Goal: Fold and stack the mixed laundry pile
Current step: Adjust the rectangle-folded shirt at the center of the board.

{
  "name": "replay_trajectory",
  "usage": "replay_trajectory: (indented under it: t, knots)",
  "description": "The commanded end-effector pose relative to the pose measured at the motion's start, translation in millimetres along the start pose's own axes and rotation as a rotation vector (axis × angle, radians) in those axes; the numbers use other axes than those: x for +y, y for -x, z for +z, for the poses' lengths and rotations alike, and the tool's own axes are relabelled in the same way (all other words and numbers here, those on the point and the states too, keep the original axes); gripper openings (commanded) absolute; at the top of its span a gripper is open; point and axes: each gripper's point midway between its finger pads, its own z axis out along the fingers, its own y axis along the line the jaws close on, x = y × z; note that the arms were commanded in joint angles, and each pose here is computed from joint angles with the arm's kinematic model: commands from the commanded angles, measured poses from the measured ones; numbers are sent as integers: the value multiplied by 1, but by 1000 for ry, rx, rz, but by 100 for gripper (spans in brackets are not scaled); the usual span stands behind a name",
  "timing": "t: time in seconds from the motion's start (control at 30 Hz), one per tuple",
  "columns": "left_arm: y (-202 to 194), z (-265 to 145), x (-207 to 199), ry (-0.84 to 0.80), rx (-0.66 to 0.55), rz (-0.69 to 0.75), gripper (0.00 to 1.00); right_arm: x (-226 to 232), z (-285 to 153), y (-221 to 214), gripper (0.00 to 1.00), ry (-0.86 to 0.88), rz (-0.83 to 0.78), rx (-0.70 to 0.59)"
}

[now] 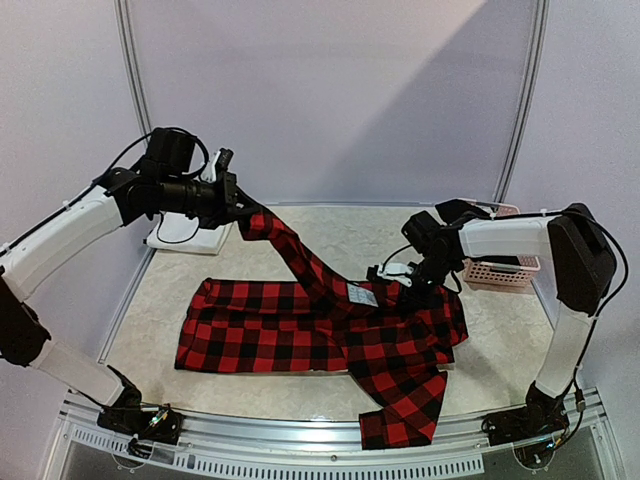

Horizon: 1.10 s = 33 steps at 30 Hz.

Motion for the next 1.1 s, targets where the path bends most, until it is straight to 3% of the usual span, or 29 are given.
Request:
replay_trajectory:
  t: [0.0, 0.3, 0.53, 0.77, 0.83, 0.87, 0.93, 1.07]
  knots:
    - [8, -2, -2, 25, -15, 37, 1, 0, -13, 5, 4, -5, 25, -26]
    - [24, -4, 21, 94, -30, -3, 3, 38, -43, -13, 0, 168, 3, -96]
    - [51, 41, 29, 78, 10, -12, 3, 43, -35, -23, 1, 243, -6, -73]
    - [92, 74, 83, 172, -23, -104, 2, 40, -28, -31, 1, 317, 55, -53]
    - [103, 85, 91, 135, -30, -132, 10, 38, -27, -32, 1, 320, 60, -51]
    - [109, 91, 89, 104, -40, -122, 27, 38, -26, -33, 1, 323, 62, -49]
    - [113, 93, 94, 122, -66, -93, 43, 35, -24, -32, 3, 319, 72, -47]
    - [107, 87, 108, 194, -105, 32, 53, 32, -21, -34, 5, 314, 95, -41]
